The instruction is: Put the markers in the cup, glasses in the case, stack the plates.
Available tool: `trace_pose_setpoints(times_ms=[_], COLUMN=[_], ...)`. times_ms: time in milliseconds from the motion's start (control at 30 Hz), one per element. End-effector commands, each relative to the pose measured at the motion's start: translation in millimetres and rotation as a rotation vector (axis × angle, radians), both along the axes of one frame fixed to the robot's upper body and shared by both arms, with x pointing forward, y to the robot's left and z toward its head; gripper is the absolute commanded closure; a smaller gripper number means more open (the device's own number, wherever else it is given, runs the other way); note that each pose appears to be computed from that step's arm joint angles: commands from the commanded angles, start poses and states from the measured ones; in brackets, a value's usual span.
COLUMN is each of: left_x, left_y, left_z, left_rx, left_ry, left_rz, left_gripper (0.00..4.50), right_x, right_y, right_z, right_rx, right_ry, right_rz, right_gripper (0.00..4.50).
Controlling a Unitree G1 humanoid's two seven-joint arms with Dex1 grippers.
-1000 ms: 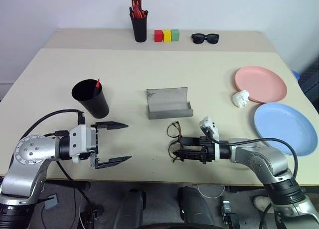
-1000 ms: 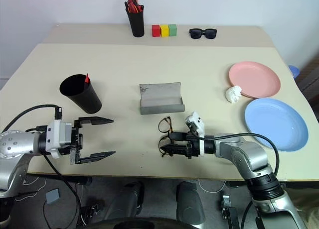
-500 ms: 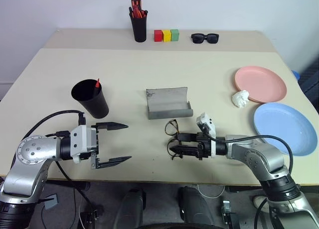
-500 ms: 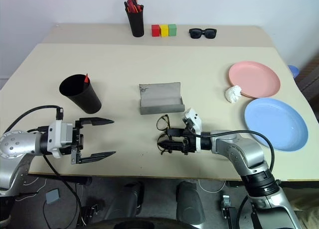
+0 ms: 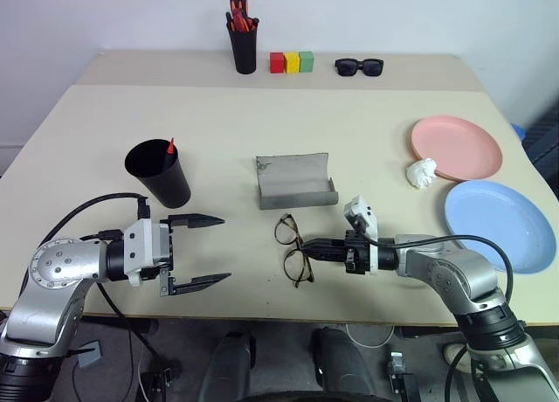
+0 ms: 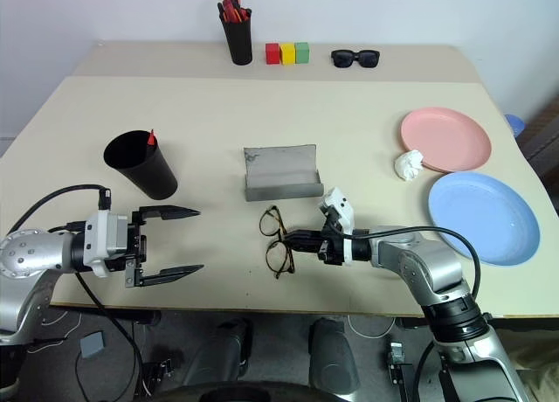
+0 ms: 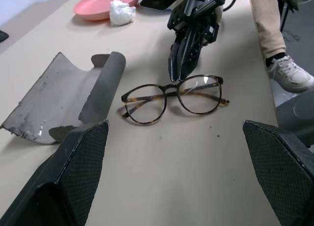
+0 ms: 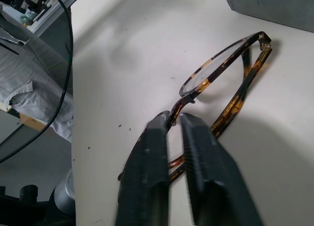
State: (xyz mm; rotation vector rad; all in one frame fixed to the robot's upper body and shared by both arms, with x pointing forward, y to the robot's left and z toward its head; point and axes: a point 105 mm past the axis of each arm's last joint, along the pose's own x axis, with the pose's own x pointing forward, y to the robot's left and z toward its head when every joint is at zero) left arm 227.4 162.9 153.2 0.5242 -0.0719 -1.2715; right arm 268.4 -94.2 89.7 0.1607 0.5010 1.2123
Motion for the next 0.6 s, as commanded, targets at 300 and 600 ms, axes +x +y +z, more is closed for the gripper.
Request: trace_pose_setpoints(times_ms=[300,600], left_x=[-2.5,-1.8], left_y=[-6.1,-6.6], left_z=[2.8,-0.9], left_rx=[-0.003,-0.005], left_ry=[-0.018,-0.010], left_rz=[-0.013,0.004], left_gripper=[0.00,0.00], right_x=[-2.2,11.4], right_y=[2.5,-0.2], right_z=[7.2,32.4], right_rx=[-0.005,-0.035], right_ry=[-0.012,-0.210], right_rz=[0.040,-0.111], right_gripper=[3.82,3.05])
